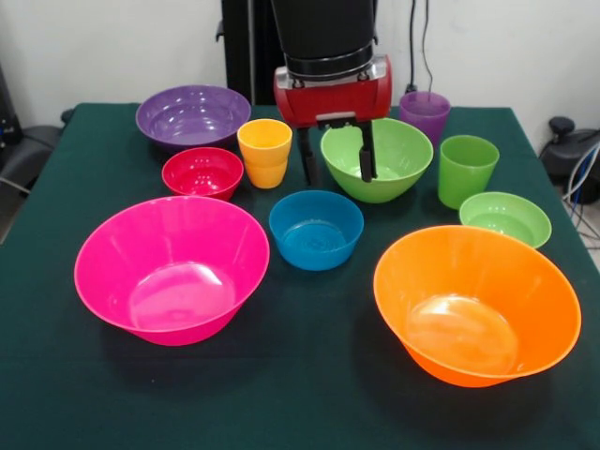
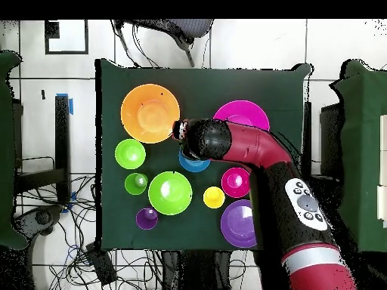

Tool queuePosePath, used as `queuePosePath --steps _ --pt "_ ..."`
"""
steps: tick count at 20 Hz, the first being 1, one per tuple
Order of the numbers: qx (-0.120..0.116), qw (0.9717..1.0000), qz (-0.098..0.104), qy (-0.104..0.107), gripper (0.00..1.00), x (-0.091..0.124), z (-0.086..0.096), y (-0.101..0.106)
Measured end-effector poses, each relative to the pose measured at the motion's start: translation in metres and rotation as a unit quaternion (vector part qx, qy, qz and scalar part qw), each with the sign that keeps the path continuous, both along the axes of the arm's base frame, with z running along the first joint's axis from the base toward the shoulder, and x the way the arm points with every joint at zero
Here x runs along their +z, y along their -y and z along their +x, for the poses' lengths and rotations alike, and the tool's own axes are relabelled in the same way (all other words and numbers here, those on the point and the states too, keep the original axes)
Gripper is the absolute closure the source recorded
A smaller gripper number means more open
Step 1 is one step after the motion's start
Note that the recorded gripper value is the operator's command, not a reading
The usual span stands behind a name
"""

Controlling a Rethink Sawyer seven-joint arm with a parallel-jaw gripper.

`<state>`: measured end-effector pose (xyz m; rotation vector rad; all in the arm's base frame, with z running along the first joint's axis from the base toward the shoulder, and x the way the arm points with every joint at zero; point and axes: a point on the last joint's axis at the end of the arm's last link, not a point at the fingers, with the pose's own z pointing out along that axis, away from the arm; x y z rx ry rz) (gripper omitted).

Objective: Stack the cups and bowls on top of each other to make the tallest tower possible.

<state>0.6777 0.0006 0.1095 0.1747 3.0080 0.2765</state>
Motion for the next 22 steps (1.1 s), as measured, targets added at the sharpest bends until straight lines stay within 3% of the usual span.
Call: queuePosePath --steps 10,22 --pt "0.014 0.9997 -0.01 0.019 0.0 -0.026 -0.006 -0.013" --pt "0.028 0.9995 -0.012 0.011 0.0 -0.046 -0.018 -0.028"
